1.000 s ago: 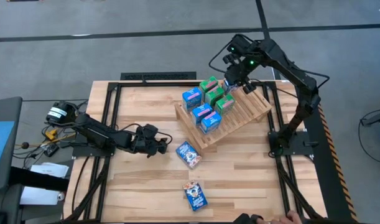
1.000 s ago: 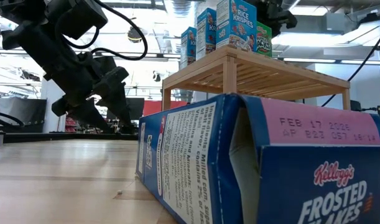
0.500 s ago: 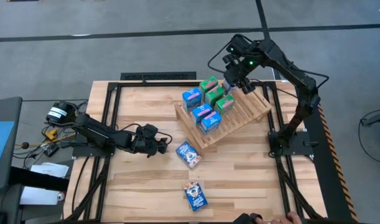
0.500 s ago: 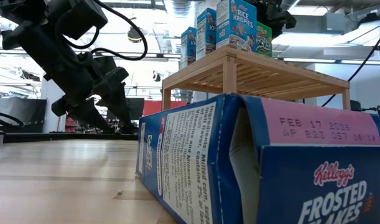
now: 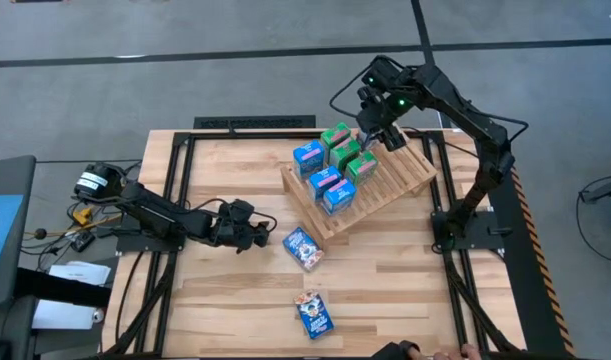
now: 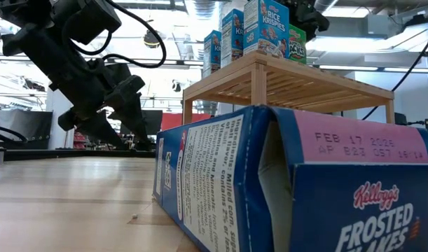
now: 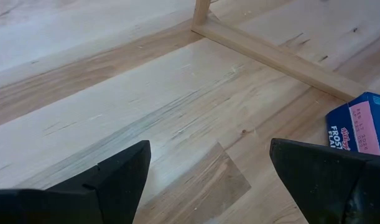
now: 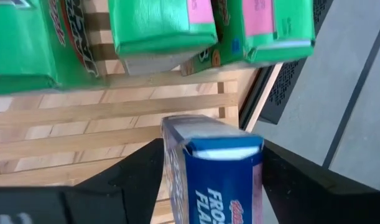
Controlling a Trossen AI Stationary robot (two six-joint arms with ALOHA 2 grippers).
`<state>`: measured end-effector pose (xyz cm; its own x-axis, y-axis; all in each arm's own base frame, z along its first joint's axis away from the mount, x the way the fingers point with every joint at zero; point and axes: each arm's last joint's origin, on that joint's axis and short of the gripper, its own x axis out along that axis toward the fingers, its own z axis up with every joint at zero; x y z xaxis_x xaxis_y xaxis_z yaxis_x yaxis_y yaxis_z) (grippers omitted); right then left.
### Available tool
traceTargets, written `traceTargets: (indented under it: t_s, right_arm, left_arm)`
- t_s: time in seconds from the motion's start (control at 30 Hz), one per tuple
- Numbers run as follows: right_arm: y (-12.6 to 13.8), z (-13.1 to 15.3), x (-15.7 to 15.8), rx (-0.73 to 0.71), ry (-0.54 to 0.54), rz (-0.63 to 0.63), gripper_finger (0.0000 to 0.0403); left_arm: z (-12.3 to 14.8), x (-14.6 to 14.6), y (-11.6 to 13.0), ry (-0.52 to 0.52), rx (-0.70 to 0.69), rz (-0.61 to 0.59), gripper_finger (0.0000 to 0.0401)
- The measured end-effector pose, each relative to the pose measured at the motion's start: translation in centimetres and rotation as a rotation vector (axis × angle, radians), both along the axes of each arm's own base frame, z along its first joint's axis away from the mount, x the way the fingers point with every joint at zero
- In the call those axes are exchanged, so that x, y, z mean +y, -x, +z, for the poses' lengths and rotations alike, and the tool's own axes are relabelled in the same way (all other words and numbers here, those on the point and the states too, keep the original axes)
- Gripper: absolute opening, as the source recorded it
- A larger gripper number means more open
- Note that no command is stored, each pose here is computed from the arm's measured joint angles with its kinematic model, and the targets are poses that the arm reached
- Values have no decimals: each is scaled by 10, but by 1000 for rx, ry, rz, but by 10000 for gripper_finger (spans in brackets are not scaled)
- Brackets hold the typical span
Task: Stack cereal on shelf
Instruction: Put the middle blue cereal box on the shelf
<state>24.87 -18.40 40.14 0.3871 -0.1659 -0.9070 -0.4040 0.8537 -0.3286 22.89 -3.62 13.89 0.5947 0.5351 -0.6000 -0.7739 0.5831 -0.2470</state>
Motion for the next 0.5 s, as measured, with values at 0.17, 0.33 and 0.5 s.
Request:
traceTargets:
  t_s: [0.17,0.33,0.5]
  right_arm:
    - [-4,1,2,-17,22,13,295]
    - [-5,3,5,2,57,-17,296]
    - [-6,3,5,-1,60,-72,296]
  left_arm:
    - [0,0,0,0,0,0,320]
    - [0,0,0,3,-2,2,320]
    - [0,0,0,6,-4,3,320]
